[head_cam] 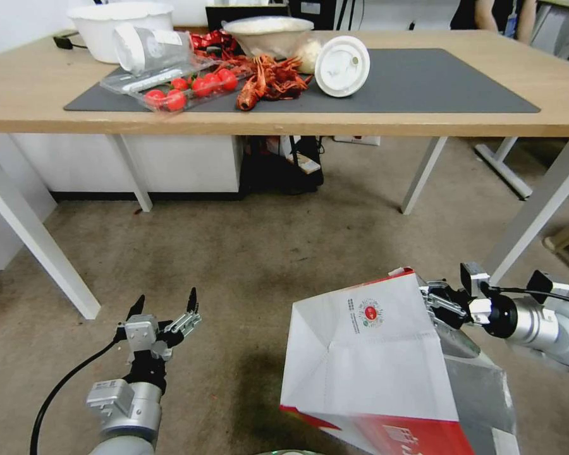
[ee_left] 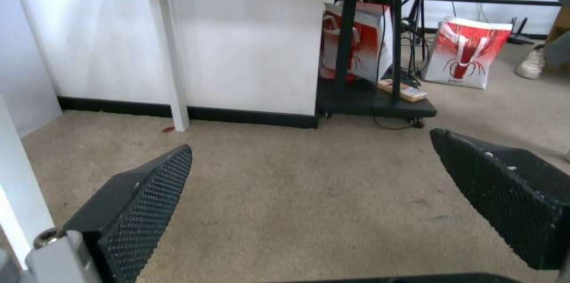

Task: Pick up the food delivery bag from the floor and place it on the table.

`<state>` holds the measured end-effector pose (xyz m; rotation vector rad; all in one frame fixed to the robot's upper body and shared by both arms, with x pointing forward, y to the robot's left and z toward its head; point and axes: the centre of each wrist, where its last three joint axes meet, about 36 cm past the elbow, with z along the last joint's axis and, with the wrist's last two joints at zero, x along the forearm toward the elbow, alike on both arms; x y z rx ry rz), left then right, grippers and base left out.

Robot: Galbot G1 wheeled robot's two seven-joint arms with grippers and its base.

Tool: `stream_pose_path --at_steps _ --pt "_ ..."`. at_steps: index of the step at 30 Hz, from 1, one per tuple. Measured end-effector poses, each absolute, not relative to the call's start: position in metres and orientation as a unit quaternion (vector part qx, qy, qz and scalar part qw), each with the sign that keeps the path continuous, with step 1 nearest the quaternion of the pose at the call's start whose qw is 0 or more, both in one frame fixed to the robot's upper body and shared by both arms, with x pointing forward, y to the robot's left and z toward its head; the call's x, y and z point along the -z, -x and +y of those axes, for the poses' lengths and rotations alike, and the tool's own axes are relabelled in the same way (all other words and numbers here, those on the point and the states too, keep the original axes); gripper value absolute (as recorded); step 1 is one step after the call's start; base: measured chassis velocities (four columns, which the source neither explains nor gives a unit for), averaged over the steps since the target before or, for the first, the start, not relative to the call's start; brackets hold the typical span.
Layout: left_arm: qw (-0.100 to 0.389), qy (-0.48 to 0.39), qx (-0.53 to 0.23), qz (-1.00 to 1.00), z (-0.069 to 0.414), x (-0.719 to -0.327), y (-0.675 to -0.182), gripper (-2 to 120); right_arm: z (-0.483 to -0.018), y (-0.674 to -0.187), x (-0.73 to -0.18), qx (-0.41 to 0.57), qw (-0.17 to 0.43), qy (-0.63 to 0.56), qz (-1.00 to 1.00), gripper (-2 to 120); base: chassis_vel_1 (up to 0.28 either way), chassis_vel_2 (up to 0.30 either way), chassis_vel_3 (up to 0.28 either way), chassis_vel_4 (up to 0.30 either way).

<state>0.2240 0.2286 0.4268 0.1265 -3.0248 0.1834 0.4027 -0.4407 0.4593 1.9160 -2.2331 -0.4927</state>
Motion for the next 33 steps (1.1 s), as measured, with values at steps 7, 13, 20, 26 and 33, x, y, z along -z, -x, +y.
stream_pose_path --at_steps 7,13,20,26,33 --pt "0.059 -0.053 -0.063 -0.995 0.23 -0.427 -0.225 100 -0.441 -0.403 -0.46 0.159 0.083 -0.644 -0.744 0 0.0 0.0 0.0 0.0" --pt "0.064 -0.063 -0.067 -0.994 0.23 -0.428 -0.226 100 -0.442 -0.401 -0.457 0.159 0.085 -0.642 -0.745 0 0.0 0.0 0.0 0.0" --pt "0.072 -0.069 -0.086 -0.991 0.23 -0.439 -0.227 100 -0.444 -0.399 -0.457 0.156 0.086 -0.649 -0.74 0 0.0 0.0 0.0 0.0" --pt "0.072 -0.069 -0.089 -0.991 0.229 -0.433 -0.225 100 -0.441 -0.396 -0.456 0.157 0.084 -0.653 -0.736 0 0.0 0.0 0.0 0.0" --pt "0.07 -0.07 -0.085 -0.991 0.23 -0.434 -0.225 100 -0.442 -0.394 -0.456 0.153 0.082 -0.653 -0.737 0 0.0 0.0 0.0 0.0"
